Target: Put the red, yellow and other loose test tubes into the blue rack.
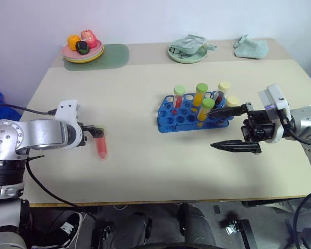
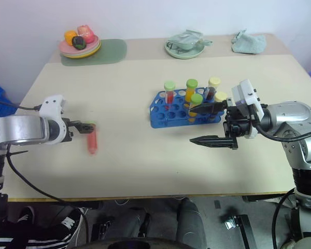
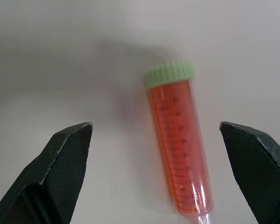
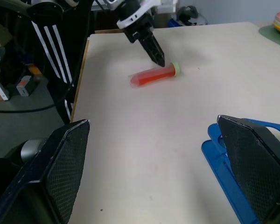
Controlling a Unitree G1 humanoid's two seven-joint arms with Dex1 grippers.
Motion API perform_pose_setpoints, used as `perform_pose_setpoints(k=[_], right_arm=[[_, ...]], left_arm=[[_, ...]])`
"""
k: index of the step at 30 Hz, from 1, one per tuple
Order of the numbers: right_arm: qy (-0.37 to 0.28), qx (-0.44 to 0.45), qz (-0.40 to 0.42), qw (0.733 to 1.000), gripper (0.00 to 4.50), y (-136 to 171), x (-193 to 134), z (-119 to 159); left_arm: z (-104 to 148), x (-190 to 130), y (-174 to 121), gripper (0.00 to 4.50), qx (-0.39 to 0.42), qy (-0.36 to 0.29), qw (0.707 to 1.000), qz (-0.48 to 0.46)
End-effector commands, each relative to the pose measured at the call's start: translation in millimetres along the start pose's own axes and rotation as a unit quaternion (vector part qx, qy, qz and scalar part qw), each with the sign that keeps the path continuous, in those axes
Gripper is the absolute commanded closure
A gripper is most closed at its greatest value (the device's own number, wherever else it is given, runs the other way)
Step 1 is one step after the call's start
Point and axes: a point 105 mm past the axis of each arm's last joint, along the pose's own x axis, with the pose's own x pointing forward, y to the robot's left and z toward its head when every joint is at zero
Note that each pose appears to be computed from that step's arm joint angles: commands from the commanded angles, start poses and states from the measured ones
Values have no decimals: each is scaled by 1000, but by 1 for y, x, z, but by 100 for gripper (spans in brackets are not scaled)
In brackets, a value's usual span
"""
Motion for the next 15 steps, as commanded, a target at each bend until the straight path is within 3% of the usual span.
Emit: perform_pose_setpoints(k=[1,15], right_arm=[[-6,-29,-1,1000,5,3,0,11],[2,-30,-11,999,5,4,0,7]], left_arm=[[11,-2,1,0,-14,-3,1000,5],[10,18,-17,0,-43,39,998,-11]])
